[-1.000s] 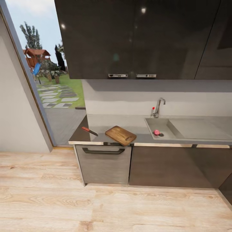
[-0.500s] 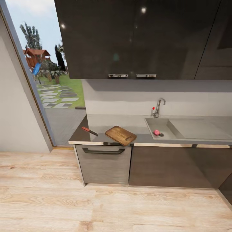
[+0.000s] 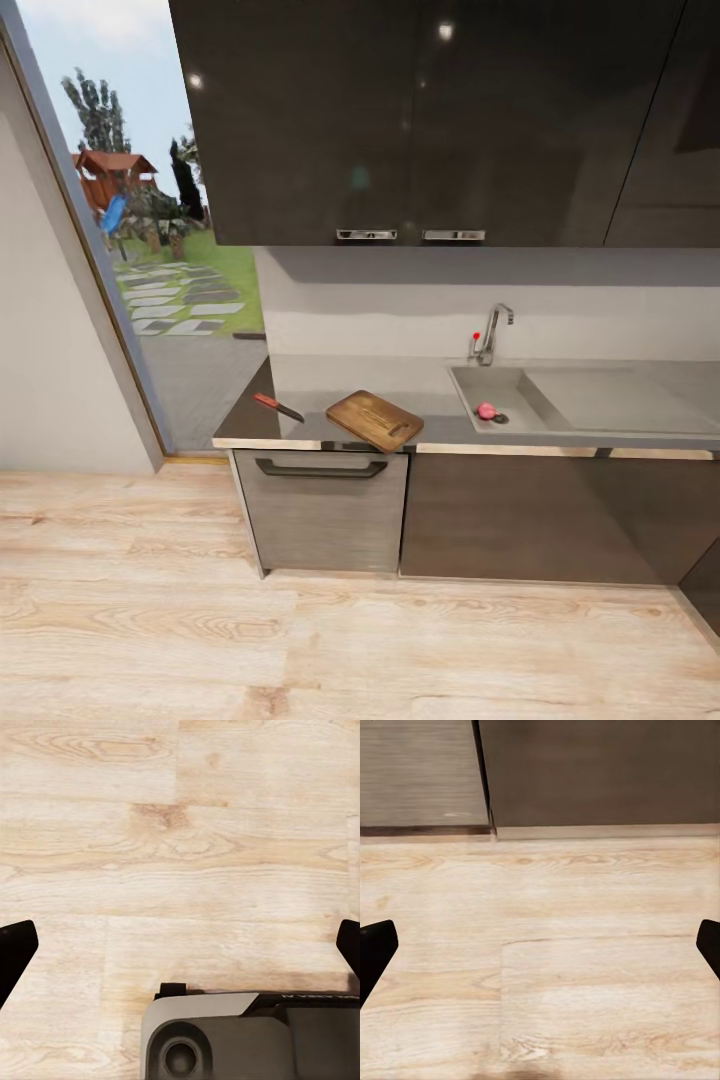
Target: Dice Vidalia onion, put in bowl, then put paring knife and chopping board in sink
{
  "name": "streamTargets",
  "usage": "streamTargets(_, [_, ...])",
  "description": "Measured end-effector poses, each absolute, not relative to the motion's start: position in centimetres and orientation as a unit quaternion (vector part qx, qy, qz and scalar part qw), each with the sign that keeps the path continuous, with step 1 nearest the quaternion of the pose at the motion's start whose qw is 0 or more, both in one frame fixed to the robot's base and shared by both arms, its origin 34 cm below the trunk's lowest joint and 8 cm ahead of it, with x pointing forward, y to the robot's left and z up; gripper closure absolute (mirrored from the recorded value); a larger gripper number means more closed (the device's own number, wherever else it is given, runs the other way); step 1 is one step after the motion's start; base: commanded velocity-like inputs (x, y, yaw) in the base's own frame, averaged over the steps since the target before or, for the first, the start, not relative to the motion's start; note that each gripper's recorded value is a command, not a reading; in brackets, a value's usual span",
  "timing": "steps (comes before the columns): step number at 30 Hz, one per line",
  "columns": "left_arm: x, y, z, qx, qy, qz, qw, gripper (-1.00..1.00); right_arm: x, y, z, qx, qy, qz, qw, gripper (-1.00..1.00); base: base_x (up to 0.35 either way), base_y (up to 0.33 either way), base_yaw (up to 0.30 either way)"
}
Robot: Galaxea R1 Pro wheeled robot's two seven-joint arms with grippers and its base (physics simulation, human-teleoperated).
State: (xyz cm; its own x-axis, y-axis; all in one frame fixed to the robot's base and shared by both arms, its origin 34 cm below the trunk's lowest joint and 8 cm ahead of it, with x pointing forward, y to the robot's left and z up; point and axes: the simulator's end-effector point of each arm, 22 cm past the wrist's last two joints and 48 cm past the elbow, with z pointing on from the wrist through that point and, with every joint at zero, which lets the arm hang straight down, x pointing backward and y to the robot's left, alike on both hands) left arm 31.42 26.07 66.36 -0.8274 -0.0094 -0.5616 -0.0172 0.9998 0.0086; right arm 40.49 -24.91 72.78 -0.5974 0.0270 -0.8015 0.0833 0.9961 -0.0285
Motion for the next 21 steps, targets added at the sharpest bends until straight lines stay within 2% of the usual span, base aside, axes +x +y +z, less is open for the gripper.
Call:
streamTargets(14, [31.2, 26.0, 66.3, -0.006, 0.957, 0.006, 0.291, -1.0, 40.9, -25.0, 73.1, 0.034, 0.891, -0.034, 0.452, -1.0, 0.0, 0.0, 0.0])
streamTargets(21, [31.1, 26.1, 66.2, -0.007, 0.957, 0.007, 0.289, -1.0, 46.5, -28.1, 77.8, 0.068, 0.871, -0.092, 0.478, -1.0, 0.0, 0.0, 0.0])
